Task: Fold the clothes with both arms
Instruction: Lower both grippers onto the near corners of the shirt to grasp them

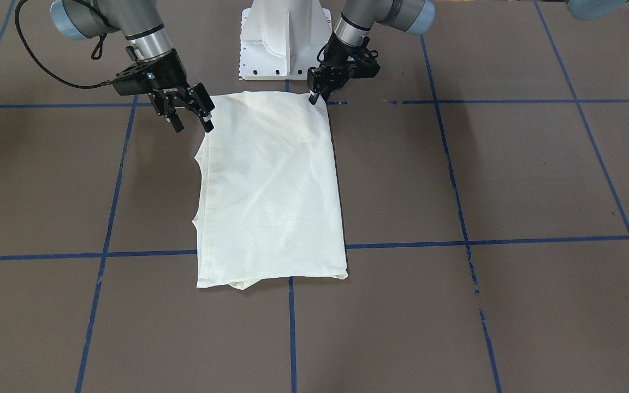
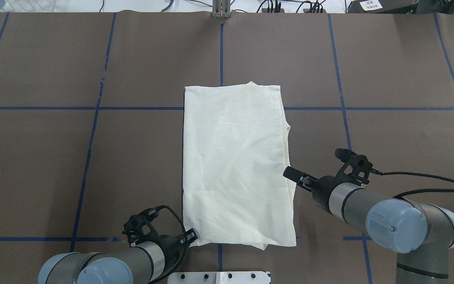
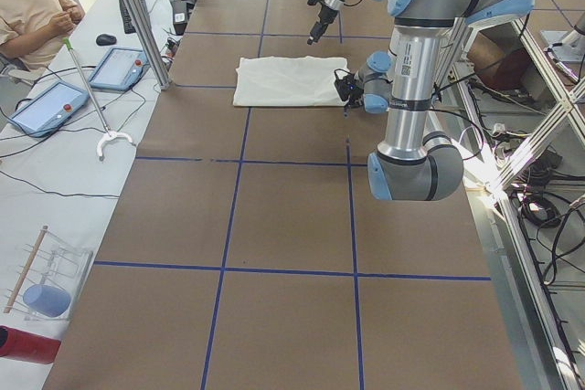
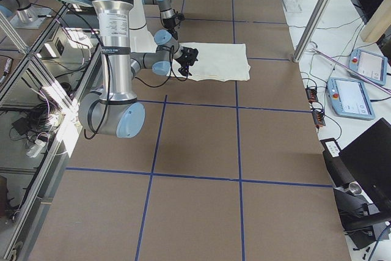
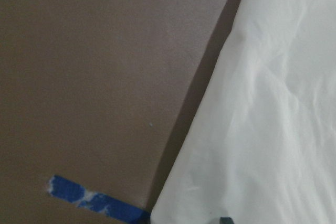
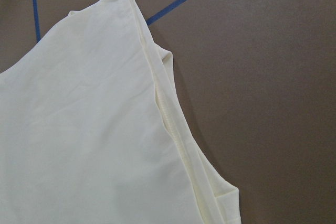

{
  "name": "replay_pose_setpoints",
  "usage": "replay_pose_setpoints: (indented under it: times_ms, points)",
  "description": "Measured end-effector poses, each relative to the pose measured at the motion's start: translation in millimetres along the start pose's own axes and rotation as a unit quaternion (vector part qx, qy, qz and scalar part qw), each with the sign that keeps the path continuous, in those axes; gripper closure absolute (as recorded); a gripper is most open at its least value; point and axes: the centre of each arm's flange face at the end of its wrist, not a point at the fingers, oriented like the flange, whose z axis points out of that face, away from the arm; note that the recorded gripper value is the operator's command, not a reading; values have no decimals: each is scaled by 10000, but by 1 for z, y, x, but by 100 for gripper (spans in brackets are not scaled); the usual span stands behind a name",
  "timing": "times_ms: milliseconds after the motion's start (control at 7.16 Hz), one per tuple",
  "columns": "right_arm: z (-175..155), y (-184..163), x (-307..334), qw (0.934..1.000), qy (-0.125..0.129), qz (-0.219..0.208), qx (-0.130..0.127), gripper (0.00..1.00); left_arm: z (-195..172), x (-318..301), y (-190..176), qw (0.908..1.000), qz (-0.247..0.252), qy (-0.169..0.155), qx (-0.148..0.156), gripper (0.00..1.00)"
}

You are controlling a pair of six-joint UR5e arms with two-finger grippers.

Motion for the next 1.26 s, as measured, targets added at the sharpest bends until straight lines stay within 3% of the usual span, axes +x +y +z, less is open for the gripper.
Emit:
replay_pose_setpoints:
  times_ms: [279, 698, 977, 1256]
  points:
    - [0, 2, 0, 10000, 3, -9, -2, 1, -1, 3, 1, 10000, -2, 30, -6, 100]
    - [1, 19, -3, 9996, 45, 266, -46, 18, -3, 6, 0, 10000, 9, 63, -7, 100]
    - [9, 43, -17, 9973, 439, 584, 27, 16, -6, 9, -2, 9999, 1, 103, -4, 100]
    - [17, 62, -22, 9944, 897, 523, 210, 14, -7, 11, -1, 9999, 0, 122, -14, 100]
